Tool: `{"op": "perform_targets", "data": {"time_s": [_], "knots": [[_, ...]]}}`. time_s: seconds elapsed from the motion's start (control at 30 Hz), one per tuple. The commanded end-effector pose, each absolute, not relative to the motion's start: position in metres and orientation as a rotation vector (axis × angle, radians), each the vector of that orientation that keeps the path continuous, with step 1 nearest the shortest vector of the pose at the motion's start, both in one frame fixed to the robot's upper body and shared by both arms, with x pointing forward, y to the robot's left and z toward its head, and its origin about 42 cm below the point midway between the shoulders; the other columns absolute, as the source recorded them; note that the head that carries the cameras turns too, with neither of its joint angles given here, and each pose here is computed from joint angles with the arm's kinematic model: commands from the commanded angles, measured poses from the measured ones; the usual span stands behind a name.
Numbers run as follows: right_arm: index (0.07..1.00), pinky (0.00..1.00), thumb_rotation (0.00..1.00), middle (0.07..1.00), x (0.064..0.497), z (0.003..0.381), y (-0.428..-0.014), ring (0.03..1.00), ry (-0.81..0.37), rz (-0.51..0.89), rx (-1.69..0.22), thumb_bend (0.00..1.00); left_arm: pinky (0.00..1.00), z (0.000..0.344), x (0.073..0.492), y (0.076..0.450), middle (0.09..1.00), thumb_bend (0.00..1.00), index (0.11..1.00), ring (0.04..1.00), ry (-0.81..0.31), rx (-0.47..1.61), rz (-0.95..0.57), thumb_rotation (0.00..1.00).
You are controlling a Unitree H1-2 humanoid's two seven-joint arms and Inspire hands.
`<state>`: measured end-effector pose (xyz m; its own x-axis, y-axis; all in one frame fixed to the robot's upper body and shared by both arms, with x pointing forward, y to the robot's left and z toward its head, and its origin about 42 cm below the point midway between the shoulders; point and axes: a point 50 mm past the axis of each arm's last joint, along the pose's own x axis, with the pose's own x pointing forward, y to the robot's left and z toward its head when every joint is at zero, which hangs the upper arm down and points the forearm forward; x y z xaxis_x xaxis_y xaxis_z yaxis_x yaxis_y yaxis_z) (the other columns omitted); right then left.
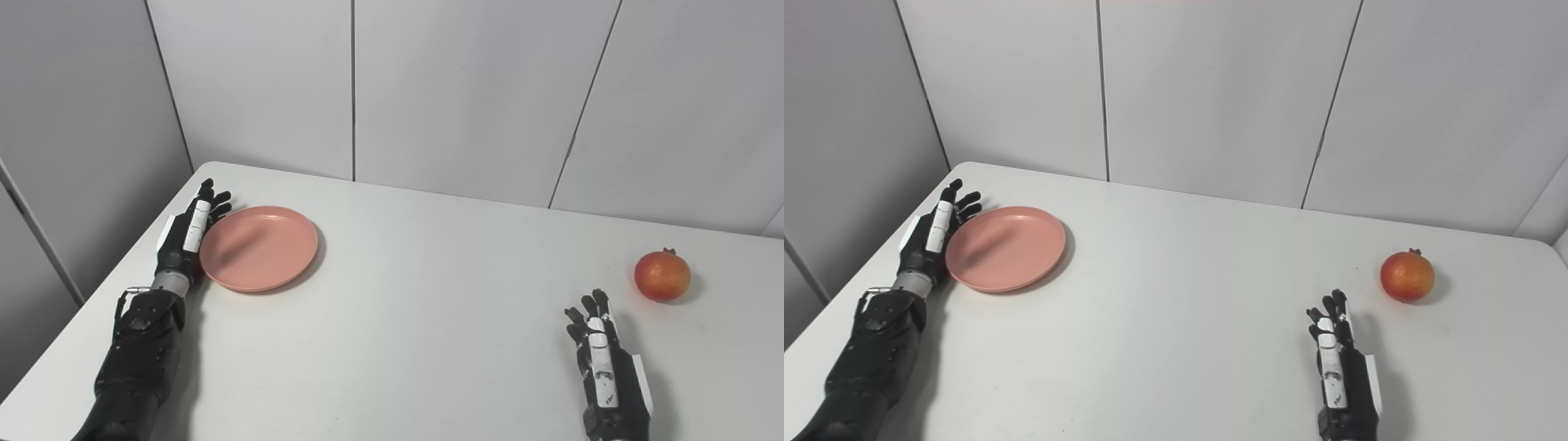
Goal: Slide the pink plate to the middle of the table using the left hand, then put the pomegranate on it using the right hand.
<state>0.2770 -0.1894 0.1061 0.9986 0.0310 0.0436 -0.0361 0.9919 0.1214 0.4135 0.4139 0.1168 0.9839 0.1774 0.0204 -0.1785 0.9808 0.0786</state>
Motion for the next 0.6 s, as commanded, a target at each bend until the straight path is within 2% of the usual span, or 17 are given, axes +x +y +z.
{"op": "perform_targets", "data": {"time_s": [0.0,0.57], "knots": [[1.000,0.96,0.89,0.981,0.265,0.091,-0.190,0.937,0.022,0.040,0.130,0.69,0.87,0.134,0.422,0.410,0.873,1.00,0.955,0.876,-0.060,0.088,0.162,0.92],[1.000,0.96,0.89,0.981,0.265,0.091,-0.190,0.936,0.024,0.043,0.129,0.69,0.84,0.132,0.417,0.392,0.869,1.00,0.954,0.862,-0.060,0.043,0.154,0.92]]}}
